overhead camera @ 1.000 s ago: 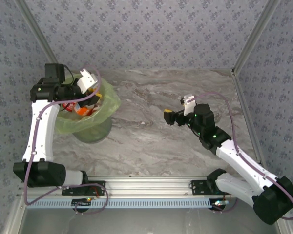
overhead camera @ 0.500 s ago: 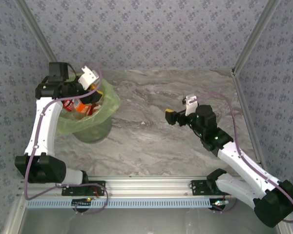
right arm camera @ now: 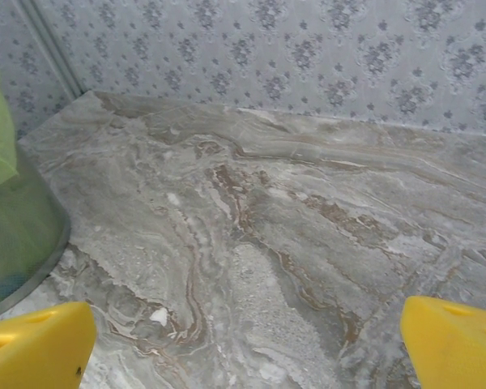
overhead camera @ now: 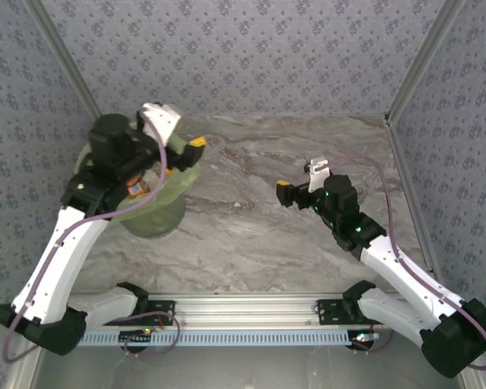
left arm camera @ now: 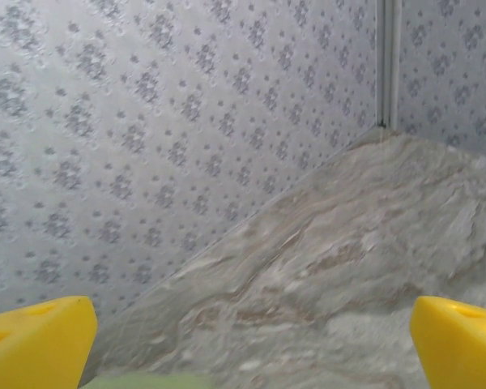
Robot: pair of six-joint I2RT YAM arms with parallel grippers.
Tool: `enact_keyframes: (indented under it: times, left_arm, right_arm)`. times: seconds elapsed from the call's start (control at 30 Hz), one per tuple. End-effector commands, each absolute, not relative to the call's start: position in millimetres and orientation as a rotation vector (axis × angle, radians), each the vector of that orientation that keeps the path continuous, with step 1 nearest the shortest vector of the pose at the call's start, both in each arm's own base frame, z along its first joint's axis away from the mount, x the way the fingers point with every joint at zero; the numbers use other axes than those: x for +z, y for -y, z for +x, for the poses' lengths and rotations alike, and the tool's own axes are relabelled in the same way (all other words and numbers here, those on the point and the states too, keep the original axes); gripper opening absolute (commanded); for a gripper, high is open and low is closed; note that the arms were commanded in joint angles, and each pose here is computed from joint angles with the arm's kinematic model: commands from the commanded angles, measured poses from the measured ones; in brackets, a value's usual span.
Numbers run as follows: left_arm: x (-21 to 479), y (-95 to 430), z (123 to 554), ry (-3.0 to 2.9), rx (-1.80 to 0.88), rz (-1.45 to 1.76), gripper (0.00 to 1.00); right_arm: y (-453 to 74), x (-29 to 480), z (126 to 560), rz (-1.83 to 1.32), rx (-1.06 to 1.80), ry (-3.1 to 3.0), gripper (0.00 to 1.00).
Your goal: Put the plastic bottles in the bin
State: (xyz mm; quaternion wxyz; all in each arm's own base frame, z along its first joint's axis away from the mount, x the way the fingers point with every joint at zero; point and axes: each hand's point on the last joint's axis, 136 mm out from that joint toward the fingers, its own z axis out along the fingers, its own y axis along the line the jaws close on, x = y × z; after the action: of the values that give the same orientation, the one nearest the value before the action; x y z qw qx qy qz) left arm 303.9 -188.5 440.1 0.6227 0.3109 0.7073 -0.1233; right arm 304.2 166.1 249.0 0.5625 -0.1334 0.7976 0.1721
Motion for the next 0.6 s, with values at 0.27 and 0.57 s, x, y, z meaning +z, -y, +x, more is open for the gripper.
enact_keyframes:
  times: [0.27,0.57]
  left_arm:
    - [335.1,266.5,364.5,-1.969,-0.283,0.278,0.99]
    - [212.0,279.1,396.2,-2.005,-0.315,0.071,0.99]
  right_arm:
    - [-101.7,249.2,321.1,0.06,0.228,-1.904,0.99]
    - [-54.8,235.5,325.5,0.152,0.084,-1.969,0.99]
